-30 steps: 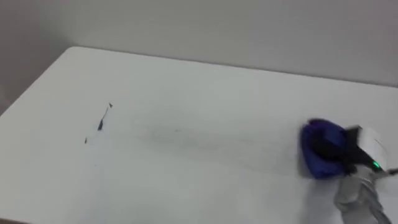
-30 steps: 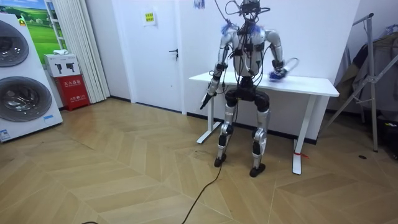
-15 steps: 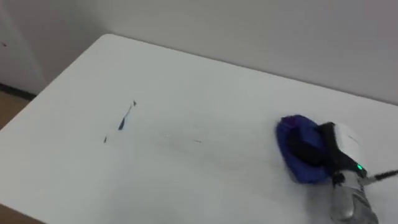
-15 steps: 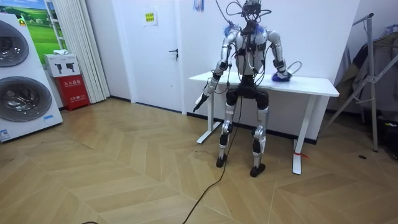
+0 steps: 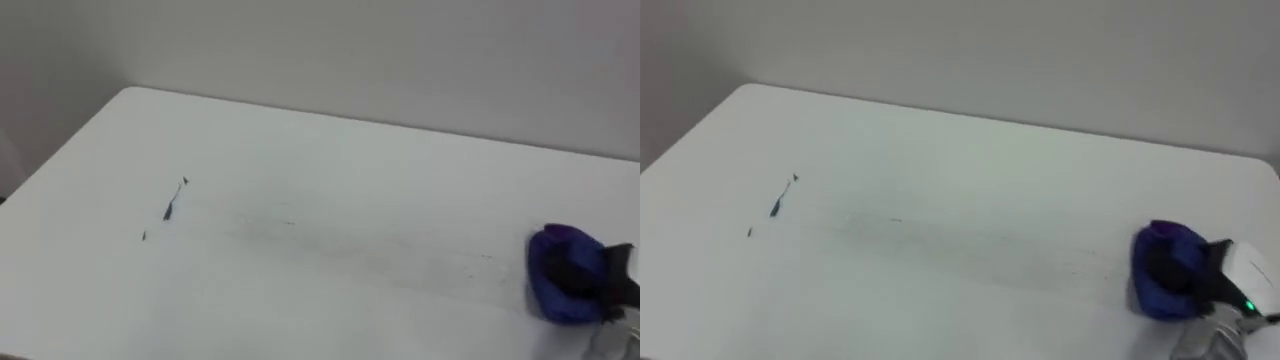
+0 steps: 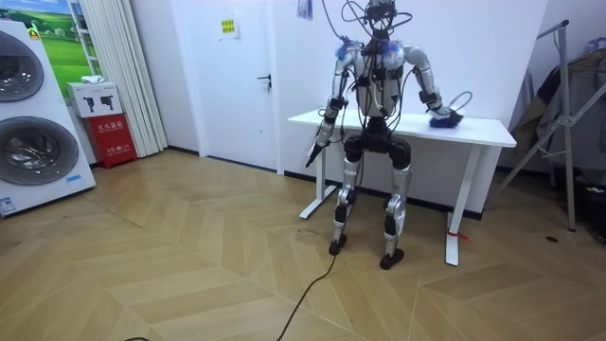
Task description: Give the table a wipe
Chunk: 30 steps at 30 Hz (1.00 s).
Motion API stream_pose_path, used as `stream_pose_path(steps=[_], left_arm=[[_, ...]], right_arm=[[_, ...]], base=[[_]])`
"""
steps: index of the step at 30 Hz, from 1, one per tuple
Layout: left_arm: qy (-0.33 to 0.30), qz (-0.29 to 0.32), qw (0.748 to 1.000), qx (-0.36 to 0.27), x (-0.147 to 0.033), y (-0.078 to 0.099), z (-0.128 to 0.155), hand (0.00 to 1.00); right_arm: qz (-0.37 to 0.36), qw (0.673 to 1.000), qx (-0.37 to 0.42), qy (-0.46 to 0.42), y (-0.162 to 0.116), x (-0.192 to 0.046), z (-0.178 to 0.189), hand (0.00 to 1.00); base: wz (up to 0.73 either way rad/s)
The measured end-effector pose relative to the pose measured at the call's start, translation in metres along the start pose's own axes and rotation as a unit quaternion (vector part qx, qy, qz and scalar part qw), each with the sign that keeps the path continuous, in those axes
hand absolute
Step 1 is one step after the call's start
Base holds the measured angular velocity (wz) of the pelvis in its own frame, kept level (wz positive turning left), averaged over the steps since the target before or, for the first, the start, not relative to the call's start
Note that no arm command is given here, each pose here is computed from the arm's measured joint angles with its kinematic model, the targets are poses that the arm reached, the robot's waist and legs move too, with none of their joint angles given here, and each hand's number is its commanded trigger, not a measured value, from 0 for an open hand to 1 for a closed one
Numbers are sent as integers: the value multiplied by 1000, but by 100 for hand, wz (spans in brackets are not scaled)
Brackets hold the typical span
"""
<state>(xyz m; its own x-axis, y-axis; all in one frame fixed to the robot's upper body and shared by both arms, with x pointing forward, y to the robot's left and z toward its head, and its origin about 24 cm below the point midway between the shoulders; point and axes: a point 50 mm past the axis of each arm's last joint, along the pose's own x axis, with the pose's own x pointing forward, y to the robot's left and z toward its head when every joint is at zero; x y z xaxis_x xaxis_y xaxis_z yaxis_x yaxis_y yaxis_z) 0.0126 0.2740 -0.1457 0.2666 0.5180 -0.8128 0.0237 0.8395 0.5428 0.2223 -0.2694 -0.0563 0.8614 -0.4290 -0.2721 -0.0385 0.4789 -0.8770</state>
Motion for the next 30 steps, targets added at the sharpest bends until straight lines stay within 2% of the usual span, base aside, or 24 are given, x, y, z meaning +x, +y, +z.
stream_pose_path(steps=[1,4,8,11,13,17,20,24,26,30], left_arm=[[2,-7,1000,8,0,-4,1,0],[-3,-18,1000,15,0,-10,8,0],[42,-14,999,11,-5,-5,-18,0],[78,-16,997,12,-11,-2,-42,0],[91,-11,996,4,-15,2,-53,0],[103,8,994,-18,-16,11,-62,0],[86,20,996,-26,-13,17,-55,0],[43,31,998,-26,-8,23,-36,0],[30,34,999,-27,-6,24,-28,0],[8,24,1000,-13,-3,17,-13,0]], right_arm=[[19,998,-6,-56,7,2,34,100],[56,984,-29,-167,18,1,96,100],[42,979,-21,-197,6,8,116,100],[55,985,-54,-152,11,14,80,100],[46,993,-13,-107,15,4,41,100],[2,999,28,-44,12,-11,-8,100],[-35,998,42,20,3,-23,-46,100],[-58,995,16,81,-10,-39,-91,100],[-61,993,24,99,-9,-44,-98,100],[-59,992,40,106,-6,-41,-93,100]], base=[[-23],[16],[28],[46],[40],[10],[-4],[-20],[-10],[-4]])
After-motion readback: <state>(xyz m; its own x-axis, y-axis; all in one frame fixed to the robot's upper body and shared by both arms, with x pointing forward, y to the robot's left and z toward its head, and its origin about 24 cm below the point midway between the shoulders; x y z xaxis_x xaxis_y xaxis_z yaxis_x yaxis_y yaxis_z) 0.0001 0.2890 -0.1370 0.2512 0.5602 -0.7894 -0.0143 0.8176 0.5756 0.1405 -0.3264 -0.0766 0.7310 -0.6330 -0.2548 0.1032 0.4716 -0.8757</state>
